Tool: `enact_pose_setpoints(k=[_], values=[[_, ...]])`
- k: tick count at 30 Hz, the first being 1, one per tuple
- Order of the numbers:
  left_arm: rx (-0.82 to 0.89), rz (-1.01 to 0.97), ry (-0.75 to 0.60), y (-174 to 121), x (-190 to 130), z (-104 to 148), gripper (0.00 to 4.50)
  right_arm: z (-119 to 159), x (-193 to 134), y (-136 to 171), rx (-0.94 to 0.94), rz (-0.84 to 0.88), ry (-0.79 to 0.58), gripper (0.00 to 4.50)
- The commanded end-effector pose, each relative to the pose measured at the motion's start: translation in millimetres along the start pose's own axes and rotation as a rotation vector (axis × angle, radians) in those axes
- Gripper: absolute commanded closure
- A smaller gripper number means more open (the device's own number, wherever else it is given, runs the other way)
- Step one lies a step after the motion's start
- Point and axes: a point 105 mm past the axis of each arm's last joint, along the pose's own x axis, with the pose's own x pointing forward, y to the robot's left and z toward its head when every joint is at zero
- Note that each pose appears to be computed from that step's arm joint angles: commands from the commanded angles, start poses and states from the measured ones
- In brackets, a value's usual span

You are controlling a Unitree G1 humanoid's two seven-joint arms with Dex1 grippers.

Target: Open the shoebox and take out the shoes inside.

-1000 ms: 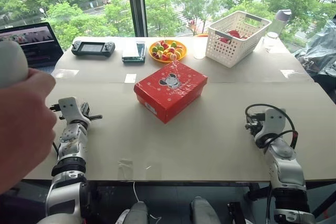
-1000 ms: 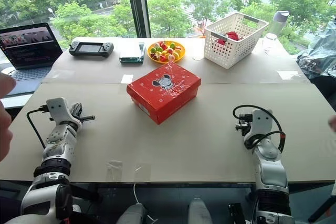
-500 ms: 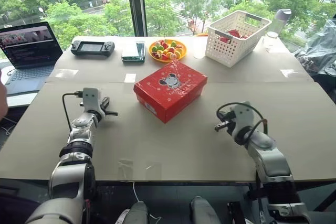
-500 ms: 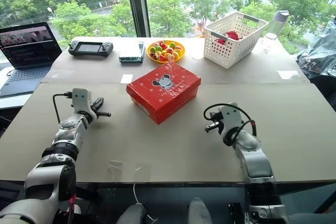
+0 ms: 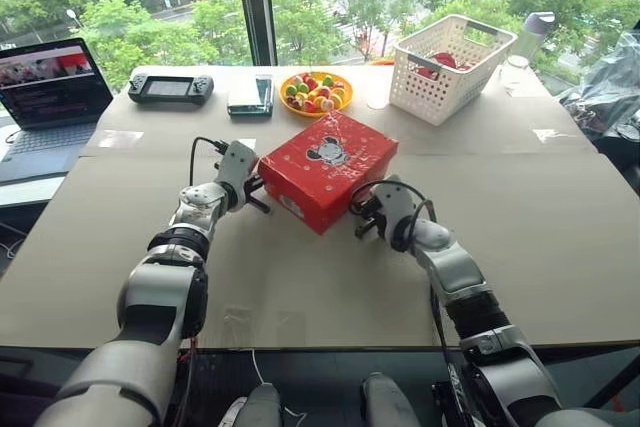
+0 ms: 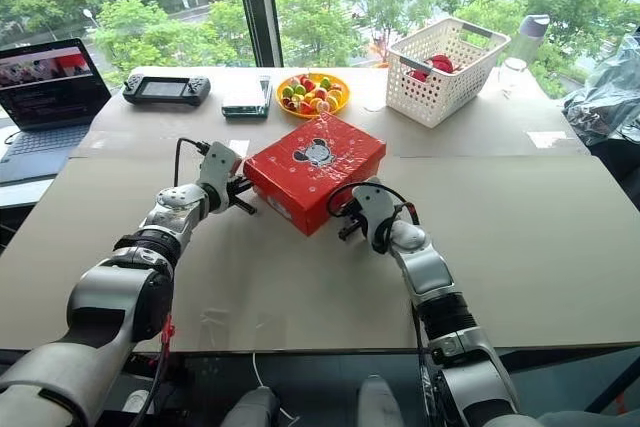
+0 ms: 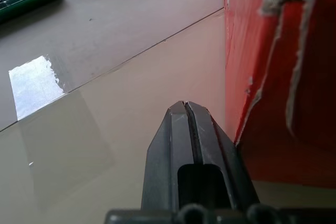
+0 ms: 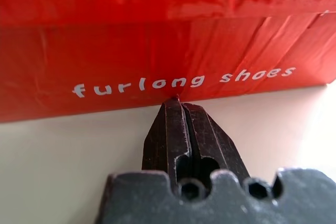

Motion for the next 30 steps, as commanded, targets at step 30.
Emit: enact_pose_setpoints(k=[30], values=[[-0.215, -0.141, -0.038, -87, -113, -38, 4.5, 3, -47, 15, -0.03, 0.159, -0.004, 4.46]])
